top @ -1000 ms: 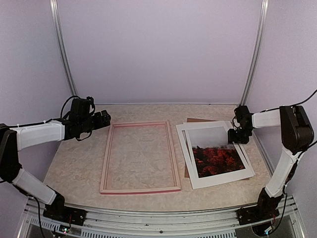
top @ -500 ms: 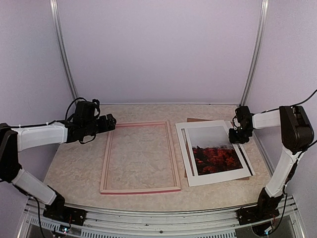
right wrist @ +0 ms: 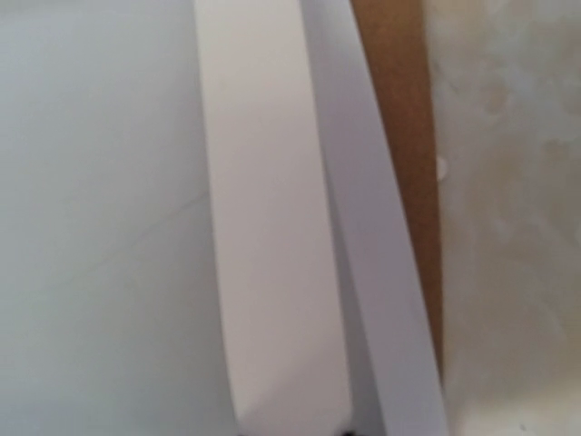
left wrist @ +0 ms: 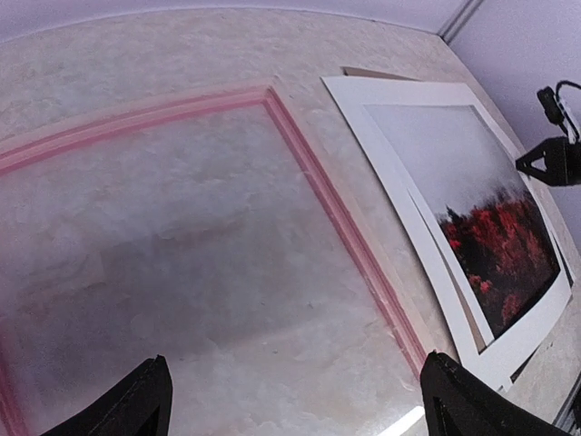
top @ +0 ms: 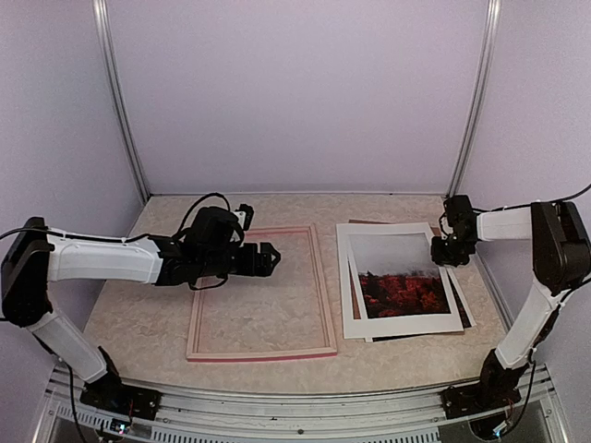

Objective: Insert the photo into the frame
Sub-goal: Pick up the mat board from the photo, then pass from the right arm to the left

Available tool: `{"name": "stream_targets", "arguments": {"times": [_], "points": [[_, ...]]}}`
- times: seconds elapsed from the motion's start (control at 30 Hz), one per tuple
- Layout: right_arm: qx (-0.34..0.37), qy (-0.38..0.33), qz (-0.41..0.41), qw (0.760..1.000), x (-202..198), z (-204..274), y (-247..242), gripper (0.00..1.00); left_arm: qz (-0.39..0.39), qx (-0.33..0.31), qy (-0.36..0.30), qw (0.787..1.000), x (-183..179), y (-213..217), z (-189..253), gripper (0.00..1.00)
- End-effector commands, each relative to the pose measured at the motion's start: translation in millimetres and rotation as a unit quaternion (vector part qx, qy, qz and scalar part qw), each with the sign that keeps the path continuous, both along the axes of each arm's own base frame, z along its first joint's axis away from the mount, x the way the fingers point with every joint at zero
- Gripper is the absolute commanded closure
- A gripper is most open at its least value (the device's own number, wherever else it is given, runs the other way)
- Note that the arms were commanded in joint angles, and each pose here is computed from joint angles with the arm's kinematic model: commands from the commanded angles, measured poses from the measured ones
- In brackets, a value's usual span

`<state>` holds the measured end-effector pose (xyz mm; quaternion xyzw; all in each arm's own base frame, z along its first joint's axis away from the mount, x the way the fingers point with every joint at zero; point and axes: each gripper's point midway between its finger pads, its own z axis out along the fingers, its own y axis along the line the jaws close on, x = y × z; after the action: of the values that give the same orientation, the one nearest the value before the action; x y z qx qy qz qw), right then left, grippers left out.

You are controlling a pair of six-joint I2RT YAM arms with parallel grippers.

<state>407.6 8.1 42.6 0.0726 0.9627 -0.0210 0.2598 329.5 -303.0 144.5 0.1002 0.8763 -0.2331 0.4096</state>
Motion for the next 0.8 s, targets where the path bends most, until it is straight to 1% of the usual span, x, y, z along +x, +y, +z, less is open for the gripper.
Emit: {"name": "stream_targets", "arguments": {"times": [0.0,0.1,0.23,0.57,0.77], "points": [[0.012,-0.015,-0.006,1.000,-5.3,17.4,-2.4,0.80,-0.050,-0.018,0.003,0.999,-13.1,-56.2,3.7,0.05],[0.026,-0.026,0.000,0.999,-6.0,28.0,2.7,0.81,-0.075,-0.016,0.014,0.997,-22.0,-82.9,-6.2,0.05],[0.051,-0.042,0.012,0.998,-5.9,45.1,10.9,0.82,-0.100,-0.034,0.026,0.994,-28.8,-105.1,-10.4,0.05],[0.095,-0.076,0.038,0.992,-7.6,84.1,28.0,0.83,-0.160,-0.083,0.051,0.982,-31.0,-155.7,-11.4,0.05],[0.105,-0.093,0.047,0.989,-8.6,104.4,32.1,0.83,-0.171,-0.099,0.076,0.977,-26.2,-181.3,-21.7,0.05]]}}
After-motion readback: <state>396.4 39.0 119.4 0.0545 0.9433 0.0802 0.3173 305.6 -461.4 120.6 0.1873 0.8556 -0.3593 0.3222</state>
